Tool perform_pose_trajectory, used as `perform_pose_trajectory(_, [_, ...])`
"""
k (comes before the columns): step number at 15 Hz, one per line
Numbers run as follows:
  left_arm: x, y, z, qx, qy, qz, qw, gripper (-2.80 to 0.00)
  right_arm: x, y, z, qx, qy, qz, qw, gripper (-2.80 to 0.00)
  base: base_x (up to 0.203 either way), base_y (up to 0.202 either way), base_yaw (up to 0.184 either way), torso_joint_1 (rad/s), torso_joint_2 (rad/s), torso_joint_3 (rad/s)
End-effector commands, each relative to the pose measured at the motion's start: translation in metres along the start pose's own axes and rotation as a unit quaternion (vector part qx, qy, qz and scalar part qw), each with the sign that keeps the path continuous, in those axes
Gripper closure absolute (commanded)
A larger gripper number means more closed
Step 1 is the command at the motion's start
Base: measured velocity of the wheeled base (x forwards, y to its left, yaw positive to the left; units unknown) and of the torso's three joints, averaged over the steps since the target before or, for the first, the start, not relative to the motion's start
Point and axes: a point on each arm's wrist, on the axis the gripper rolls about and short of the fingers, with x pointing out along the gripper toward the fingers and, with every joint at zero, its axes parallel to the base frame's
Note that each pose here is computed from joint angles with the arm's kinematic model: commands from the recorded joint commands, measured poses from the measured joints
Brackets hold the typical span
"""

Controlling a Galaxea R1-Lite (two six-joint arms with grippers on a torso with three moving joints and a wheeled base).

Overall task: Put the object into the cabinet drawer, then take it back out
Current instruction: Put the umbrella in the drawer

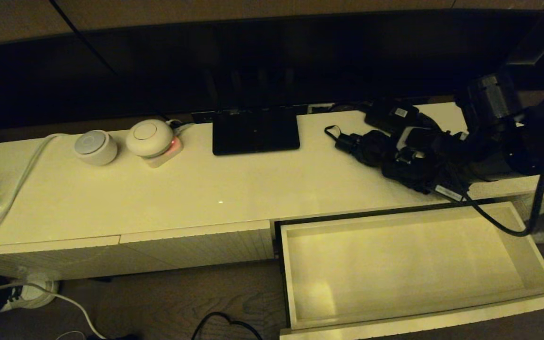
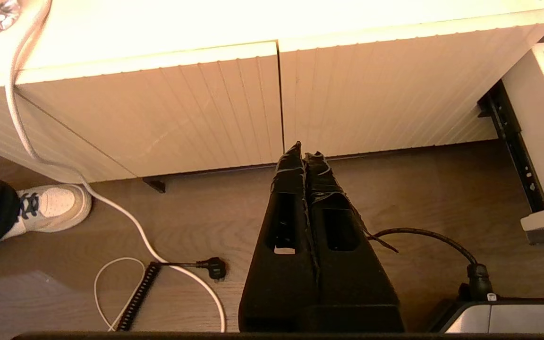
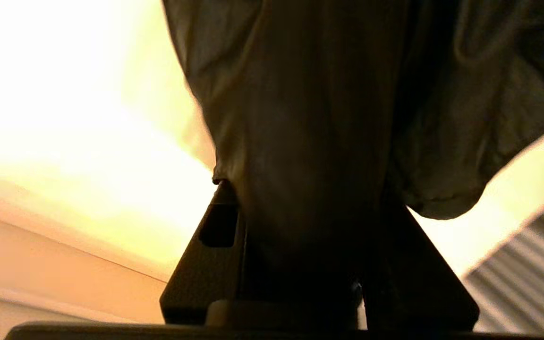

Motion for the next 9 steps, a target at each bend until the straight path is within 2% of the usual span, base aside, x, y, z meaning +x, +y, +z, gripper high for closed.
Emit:
perform_pose_trajectory(1, [0.0, 0.0, -0.001, 0.0, 0.001, 0.0, 1.0, 0.0, -0.042, -0.01, -0.008, -0.012, -0.035, -0.025, 0.999, 0.0, 0.0, 0.0, 0.0, 0.0, 0.0, 0.0])
perform_pose_trajectory(4, [0.0, 0.0, -0.001, 0.0, 0.001, 0.0, 1.0, 0.0, -0.084, -0.009, -0.027, -0.033, -0.055, -0.028, 0.998, 0.0, 0.0, 0.0, 0.0, 0.0, 0.0, 0.0])
perform_pose_trajectory(9, [0.0, 0.0, -0.001, 0.0, 0.001, 0.0, 1.0, 0.0, -0.135, 0.014, -0.07, -0.067, -0.073, 0.008, 0.995, 0.0, 0.0, 0.0, 0.0, 0.0, 0.0, 0.0])
